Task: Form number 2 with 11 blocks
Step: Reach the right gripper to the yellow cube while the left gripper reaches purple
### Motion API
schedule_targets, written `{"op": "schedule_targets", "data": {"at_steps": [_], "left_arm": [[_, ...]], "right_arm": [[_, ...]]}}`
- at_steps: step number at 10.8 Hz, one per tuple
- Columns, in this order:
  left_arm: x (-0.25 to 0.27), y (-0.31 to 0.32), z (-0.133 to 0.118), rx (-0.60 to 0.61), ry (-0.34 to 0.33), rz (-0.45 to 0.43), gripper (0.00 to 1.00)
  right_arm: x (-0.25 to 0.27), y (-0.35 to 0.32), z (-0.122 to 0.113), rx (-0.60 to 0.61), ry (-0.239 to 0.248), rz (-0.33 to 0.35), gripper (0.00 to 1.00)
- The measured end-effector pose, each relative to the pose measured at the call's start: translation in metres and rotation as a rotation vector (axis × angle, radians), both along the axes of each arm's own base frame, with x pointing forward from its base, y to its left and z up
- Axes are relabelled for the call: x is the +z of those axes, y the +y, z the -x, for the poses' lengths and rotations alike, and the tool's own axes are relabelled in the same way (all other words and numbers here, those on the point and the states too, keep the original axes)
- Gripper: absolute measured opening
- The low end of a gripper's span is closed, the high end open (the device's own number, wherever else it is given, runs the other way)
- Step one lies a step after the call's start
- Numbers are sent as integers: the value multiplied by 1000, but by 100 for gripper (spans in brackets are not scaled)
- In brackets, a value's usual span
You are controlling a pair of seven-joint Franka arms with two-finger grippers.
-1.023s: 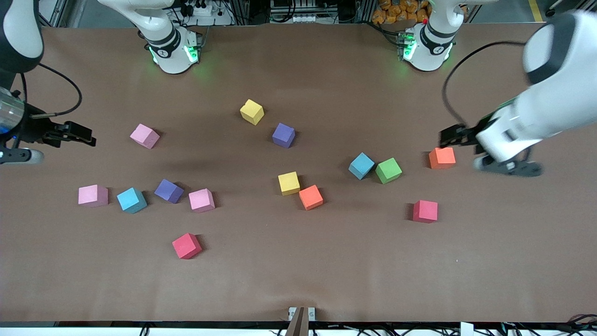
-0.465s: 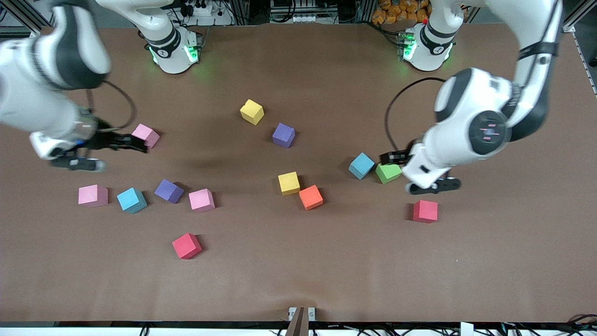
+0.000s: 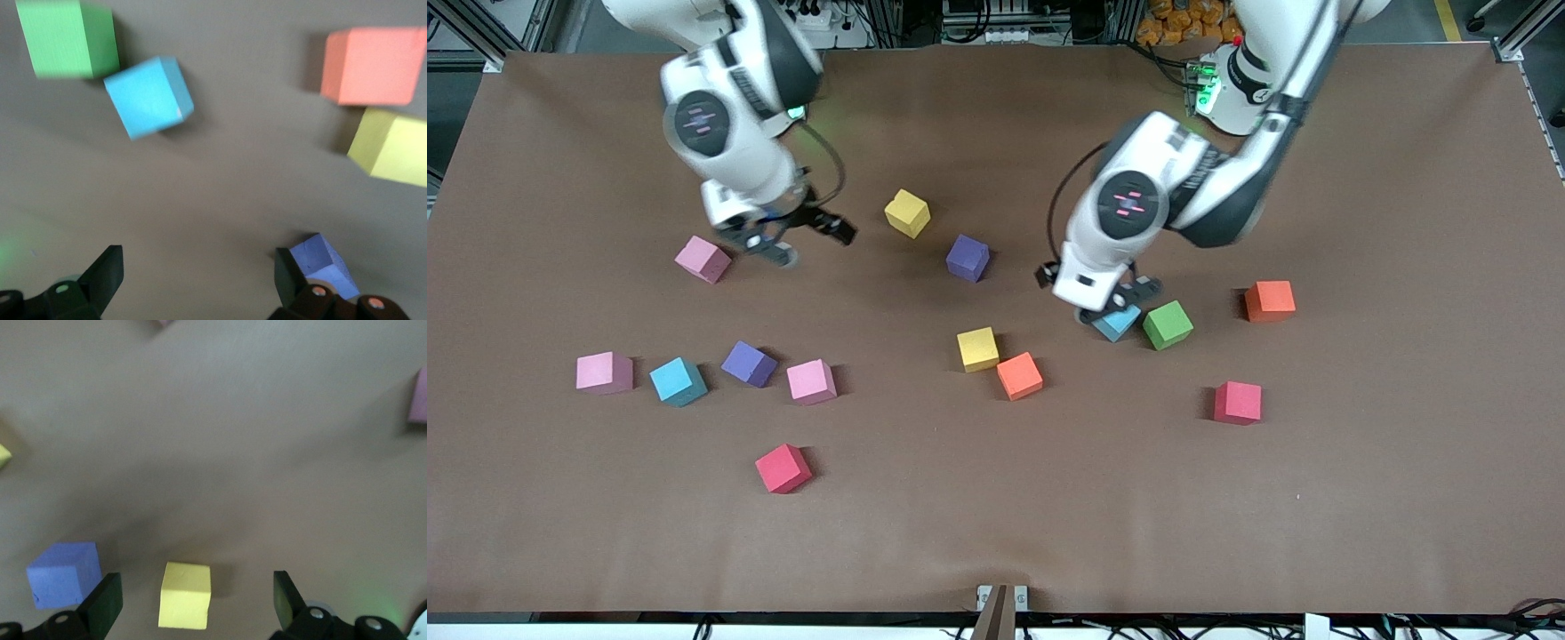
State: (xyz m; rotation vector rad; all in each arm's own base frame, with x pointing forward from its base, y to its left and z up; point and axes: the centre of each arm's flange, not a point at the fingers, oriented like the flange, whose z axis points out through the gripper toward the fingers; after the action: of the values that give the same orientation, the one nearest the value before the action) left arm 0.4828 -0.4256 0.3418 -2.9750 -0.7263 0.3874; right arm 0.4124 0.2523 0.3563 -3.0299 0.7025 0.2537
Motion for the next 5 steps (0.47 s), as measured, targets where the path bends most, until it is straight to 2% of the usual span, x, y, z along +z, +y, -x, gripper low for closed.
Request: {"op": "schedule_targets", "data": {"at_steps": [3,5], "left_arm": [[-43,-44,45,253,40,-136,100],[-66,-64,64,430,23,-184,100]], "right_arm": [[-41,16,35,-40,-14,-71,100],[-63,20,54,-64,-1,-88,100]]}}
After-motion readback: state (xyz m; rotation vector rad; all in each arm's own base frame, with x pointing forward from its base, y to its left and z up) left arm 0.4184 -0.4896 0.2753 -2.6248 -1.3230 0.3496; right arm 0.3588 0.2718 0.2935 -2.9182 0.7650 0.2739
